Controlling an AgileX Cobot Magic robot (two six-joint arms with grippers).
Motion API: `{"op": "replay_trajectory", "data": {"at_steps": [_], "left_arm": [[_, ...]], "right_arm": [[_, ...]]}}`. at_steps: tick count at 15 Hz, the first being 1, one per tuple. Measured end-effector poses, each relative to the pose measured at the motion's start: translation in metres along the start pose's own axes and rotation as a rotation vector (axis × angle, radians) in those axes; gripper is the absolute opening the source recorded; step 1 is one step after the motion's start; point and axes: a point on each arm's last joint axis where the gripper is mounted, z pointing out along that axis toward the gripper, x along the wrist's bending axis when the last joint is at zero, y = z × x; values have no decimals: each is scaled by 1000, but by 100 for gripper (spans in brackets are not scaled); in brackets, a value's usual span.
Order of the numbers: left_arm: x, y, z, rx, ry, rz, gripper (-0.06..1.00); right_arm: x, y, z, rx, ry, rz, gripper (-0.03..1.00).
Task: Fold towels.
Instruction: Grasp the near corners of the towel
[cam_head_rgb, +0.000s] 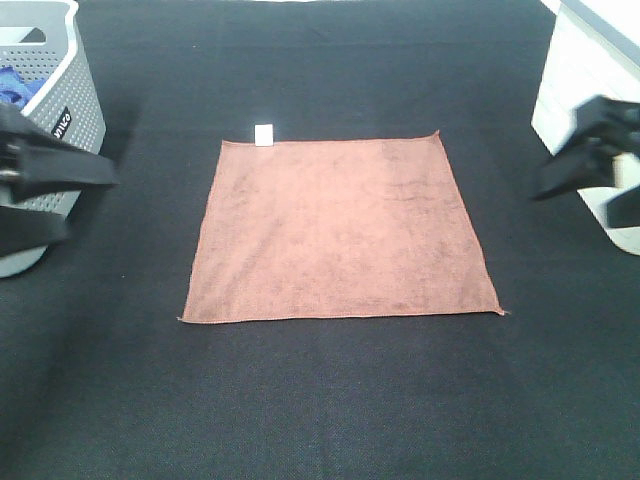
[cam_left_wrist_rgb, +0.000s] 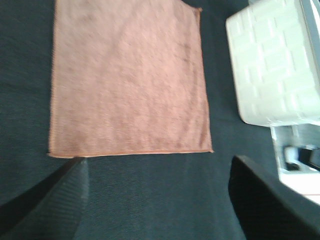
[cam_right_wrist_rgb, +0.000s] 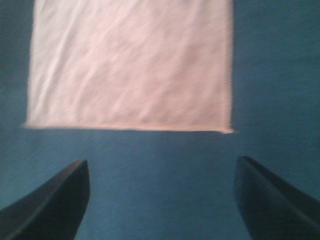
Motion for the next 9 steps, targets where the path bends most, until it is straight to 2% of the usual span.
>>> {"op": "replay_trajectory", "data": {"at_steps": [1,2,4,7,9], "left_arm": [[10,1,19,42,-29,-22,74],[10,1,19,42,-29,-22,74],[22,3,43,104,-52,-40,74],[47,9,82,184,-16,-102,74],[57,14,98,207,-1,-108,74]], "right_arm": [[-4,9,22,83,37,8,75],[-4,9,22,83,37,8,75],[-11,17,47,161,52,15,75],[-25,28,87,246,54,21,75],[-35,32,110,274,48,28,75]]}}
